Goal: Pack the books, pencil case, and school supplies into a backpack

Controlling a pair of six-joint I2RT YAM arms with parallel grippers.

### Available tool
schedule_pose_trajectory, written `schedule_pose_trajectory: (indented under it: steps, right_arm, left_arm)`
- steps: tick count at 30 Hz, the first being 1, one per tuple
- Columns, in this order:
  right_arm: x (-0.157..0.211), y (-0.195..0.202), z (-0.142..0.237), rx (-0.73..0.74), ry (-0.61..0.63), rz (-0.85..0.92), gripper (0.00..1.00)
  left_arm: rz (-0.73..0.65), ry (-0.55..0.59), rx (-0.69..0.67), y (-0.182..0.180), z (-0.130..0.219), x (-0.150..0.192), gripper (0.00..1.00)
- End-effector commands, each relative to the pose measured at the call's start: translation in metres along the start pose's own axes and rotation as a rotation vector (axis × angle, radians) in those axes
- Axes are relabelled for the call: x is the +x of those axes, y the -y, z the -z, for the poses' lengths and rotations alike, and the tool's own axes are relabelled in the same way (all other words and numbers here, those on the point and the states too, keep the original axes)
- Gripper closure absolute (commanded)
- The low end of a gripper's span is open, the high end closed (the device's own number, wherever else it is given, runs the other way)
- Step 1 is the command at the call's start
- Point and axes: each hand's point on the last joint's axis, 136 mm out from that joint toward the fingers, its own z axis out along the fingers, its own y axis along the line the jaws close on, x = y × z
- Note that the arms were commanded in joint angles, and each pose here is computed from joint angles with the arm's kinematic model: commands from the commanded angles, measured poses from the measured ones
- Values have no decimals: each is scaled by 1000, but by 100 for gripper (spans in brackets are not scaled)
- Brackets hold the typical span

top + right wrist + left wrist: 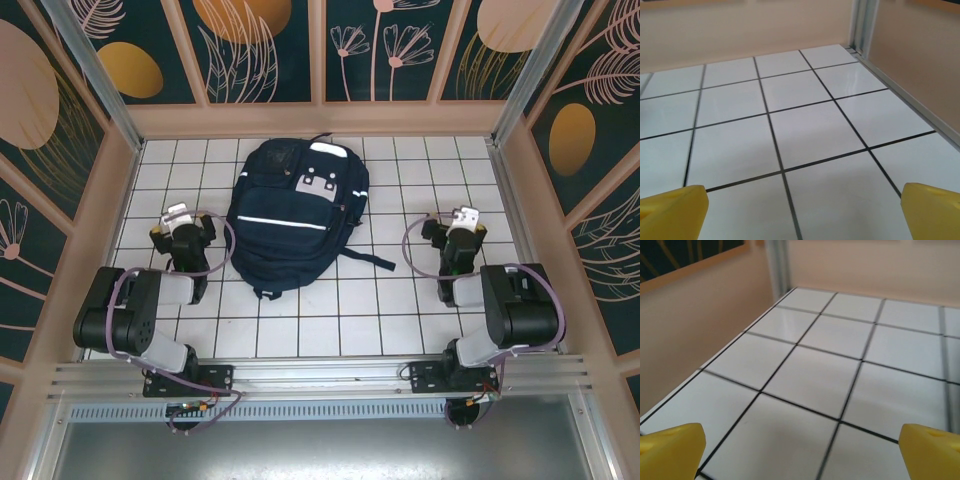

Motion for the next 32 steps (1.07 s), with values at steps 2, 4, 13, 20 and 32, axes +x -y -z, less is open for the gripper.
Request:
schedule_pose_trajectory:
  steps: [2, 4, 13, 20, 32]
  right_arm:
    - [-25, -5, 12, -76, 162, -40, 1]
    - [-20, -11, 8, -112, 120, -30, 1]
    - [-19, -10, 5, -113, 106, -39, 1]
    - [-18, -11, 3, -137, 93, -46, 1]
    - [-18, -10, 3, -137, 92, -47, 1]
  left_arm:
    - [15, 130, 136, 16, 11, -29, 1]
    - [14, 135, 152, 17, 12, -30, 1]
    - [18, 158, 256, 23, 20, -22, 1]
    - [20, 164, 252, 21, 22, -23, 1]
    - [19, 166, 250, 21, 22, -22, 1]
